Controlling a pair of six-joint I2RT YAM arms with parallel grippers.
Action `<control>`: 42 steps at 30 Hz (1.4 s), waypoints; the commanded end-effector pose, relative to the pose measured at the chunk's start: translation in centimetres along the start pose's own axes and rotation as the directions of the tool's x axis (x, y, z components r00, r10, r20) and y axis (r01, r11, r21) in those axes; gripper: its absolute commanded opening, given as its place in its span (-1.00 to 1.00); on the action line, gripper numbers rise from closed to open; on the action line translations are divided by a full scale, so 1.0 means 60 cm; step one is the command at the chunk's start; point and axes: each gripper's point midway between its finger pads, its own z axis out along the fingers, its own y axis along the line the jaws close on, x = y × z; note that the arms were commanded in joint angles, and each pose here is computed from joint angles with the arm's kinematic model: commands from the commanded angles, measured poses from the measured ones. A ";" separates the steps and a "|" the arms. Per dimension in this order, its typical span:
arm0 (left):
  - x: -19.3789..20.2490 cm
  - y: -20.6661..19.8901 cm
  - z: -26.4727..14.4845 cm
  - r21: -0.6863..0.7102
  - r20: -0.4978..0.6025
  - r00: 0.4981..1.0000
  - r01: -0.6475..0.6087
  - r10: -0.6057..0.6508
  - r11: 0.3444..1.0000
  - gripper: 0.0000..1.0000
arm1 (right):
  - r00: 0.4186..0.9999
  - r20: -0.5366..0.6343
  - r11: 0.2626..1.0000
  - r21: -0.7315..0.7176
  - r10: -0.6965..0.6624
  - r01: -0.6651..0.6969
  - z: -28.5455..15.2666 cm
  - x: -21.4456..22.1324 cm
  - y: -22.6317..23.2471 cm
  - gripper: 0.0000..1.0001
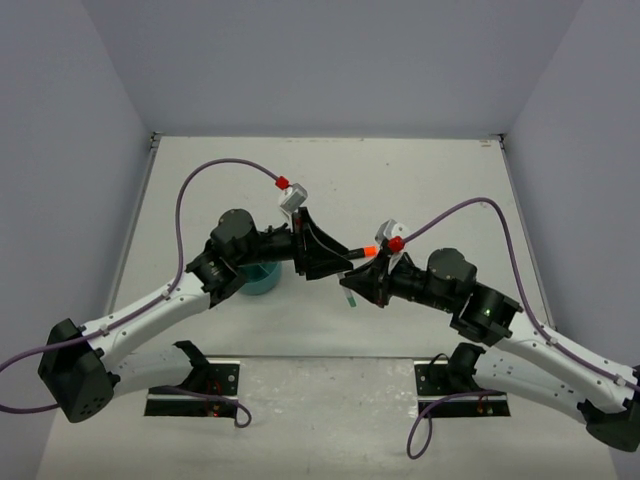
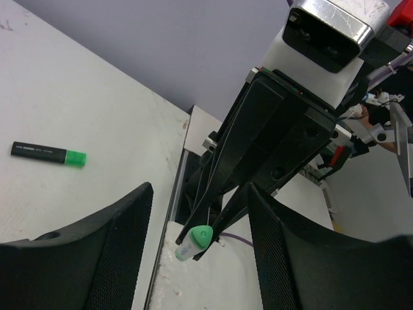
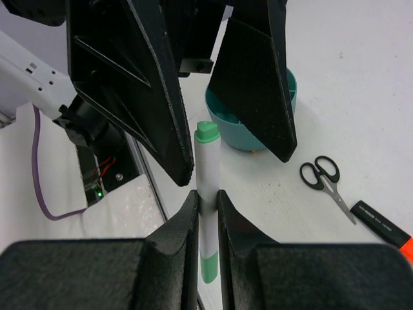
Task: Sort the stationery into containers
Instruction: Place the pen in the storage box.
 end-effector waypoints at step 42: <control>-0.118 0.366 -0.374 -0.964 0.213 0.923 0.252 0.320 -0.084 -1.00 | 0.994 0.092 0.930 0.355 0.061 -0.090 -0.012 0.005 -0.106 0.98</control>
